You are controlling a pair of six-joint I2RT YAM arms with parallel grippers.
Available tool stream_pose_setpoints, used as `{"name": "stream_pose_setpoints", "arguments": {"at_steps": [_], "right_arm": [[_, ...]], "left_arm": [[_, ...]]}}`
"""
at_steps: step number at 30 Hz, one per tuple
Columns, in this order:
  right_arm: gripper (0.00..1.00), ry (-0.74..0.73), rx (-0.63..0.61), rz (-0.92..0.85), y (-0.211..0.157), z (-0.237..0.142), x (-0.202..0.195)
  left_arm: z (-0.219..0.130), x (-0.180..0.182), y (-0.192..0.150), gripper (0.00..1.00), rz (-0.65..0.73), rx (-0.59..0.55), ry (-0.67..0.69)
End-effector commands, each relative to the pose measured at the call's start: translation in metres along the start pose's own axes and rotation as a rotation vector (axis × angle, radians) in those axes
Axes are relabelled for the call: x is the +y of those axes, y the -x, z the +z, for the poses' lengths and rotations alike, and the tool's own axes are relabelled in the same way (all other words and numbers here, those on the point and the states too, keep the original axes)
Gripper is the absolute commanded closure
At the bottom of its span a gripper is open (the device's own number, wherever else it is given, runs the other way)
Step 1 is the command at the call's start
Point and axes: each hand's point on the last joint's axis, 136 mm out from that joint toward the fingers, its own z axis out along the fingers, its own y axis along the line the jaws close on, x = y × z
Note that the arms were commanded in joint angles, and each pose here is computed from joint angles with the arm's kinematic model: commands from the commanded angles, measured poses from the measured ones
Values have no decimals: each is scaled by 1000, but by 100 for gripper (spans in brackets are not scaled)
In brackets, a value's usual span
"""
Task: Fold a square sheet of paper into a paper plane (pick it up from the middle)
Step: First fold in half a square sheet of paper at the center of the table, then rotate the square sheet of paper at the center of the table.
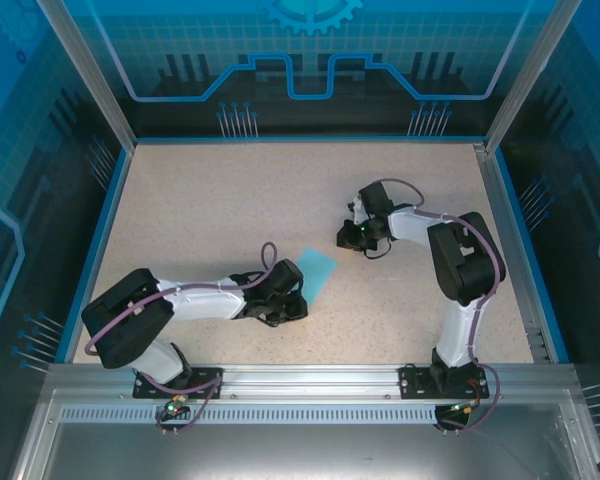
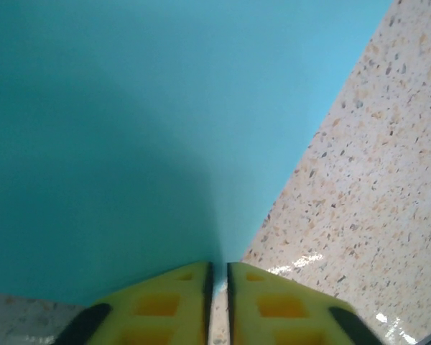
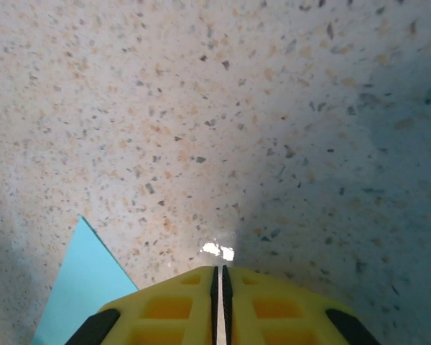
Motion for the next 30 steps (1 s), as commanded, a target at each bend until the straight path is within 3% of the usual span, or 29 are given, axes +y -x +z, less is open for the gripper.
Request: {"name": "stream_pose_setpoints", "arguments": {"at_steps": [1, 4, 7, 13, 19, 25, 30], "right_arm": [[86, -32, -51, -52, -6, -31, 17], [86, -67, -52, -67, -28, -41, 27], [86, -67, -25, -63, -54, -38, 41], [87, -88, 63, -138, -102, -8, 84], [87, -125, 175, -239, -144, 26, 117], [86, -153, 272, -303, -174, 49, 123], [87, -199, 370, -401, -194, 50, 101]], "left_arm": [[-21, -16, 10, 75, 26, 0, -13], [-42, -18, 33, 66, 12, -64, -14], [-57, 7, 51, 59, -49, -113, 28], [-83, 72, 72, 46, -220, -192, 102], [-97, 98, 74, 37, -288, -234, 115], [-100, 107, 75, 30, -307, -240, 128], [-101, 108, 77, 24, -303, -246, 133]]}}
